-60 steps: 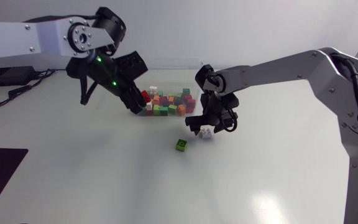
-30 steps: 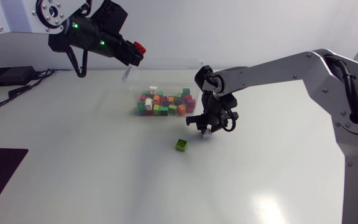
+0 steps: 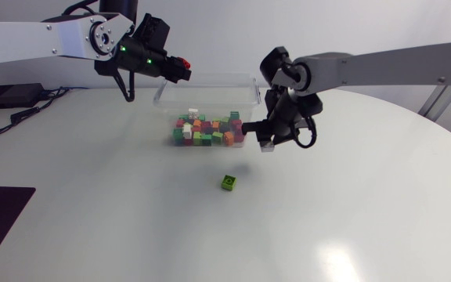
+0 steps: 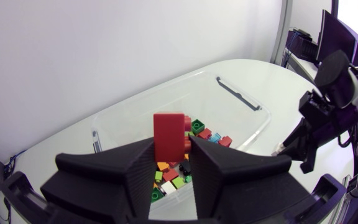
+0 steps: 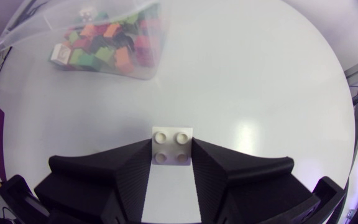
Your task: Place the duplo bricks in the container
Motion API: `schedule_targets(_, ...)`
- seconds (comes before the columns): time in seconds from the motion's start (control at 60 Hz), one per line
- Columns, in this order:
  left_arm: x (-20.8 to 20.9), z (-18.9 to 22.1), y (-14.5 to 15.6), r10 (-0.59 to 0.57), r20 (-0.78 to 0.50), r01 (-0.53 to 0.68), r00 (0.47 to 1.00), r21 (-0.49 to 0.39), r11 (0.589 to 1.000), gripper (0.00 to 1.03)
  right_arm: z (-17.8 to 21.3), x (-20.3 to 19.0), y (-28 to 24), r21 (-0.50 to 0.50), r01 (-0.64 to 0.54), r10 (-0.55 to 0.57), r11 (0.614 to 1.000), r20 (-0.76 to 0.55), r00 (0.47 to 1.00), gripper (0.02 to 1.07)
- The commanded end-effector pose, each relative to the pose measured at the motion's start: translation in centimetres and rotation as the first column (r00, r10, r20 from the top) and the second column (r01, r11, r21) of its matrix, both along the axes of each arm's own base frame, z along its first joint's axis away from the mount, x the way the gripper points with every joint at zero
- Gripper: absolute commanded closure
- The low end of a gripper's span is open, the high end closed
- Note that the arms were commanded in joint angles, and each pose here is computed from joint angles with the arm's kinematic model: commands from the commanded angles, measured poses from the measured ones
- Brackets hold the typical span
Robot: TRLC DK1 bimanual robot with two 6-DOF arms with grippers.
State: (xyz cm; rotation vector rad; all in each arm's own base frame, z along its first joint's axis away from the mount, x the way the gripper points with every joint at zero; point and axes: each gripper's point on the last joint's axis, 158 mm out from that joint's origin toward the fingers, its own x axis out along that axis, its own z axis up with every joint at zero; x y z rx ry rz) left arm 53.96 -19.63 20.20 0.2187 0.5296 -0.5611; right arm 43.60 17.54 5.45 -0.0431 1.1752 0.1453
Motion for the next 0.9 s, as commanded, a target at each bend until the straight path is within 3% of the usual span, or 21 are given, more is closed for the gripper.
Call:
schedule_targets(0.0, 1.8, 0.4, 0.0, 0.035, 0.016, -0.034, 0.999, -0.036, 0.999, 0.59, 2.9, 0.4, 0.0, 0.008, -0.014, 0.014, 1.000, 0.053, 0.999, 0.84)
schedule_targets(0.083, 2.8, -0.3, 0.0, 0.048, 0.023, -0.047, 0.999, -0.043, 0.998, 0.17, 5.4, 1.1, 0.8, 0.029, -0.028, 0.025, 0.999, 0.108, 0.994, 0.84)
schedule_targets(0.15, 2.9, -0.9, 0.2, 0.052, 0.027, -0.052, 0.998, -0.031, 0.998, 0.06, 6.9, 1.5, 1.4, 0.043, -0.041, 0.034, 0.998, 0.142, 0.989, 0.84)
schedule_targets(0.5, -1.9, 2.2, 4.4, 0.064, 0.111, -0.065, 0.992, 0.004, 0.998, 0.05, 14.1, 4.5, 6.1, 0.114, -0.135, 0.089, 0.984, 0.341, 0.936, 0.83)
schedule_targets(0.7, -6.5, 2.2, 5.1, -0.030, 0.119, 0.025, 0.992, 0.039, 0.999, 0.05, 15.5, 6.6, 8.8, 0.125, -0.187, 0.120, 0.974, 0.418, 0.901, 0.83)
schedule_targets(0.883, -11.1, -1.1, 4.3, -0.167, 0.037, 0.163, 0.985, 0.090, 0.982, 0.05, 15.0, 8.6, 11.3, 0.129, -0.235, 0.148, 0.963, 0.471, 0.870, 0.83)
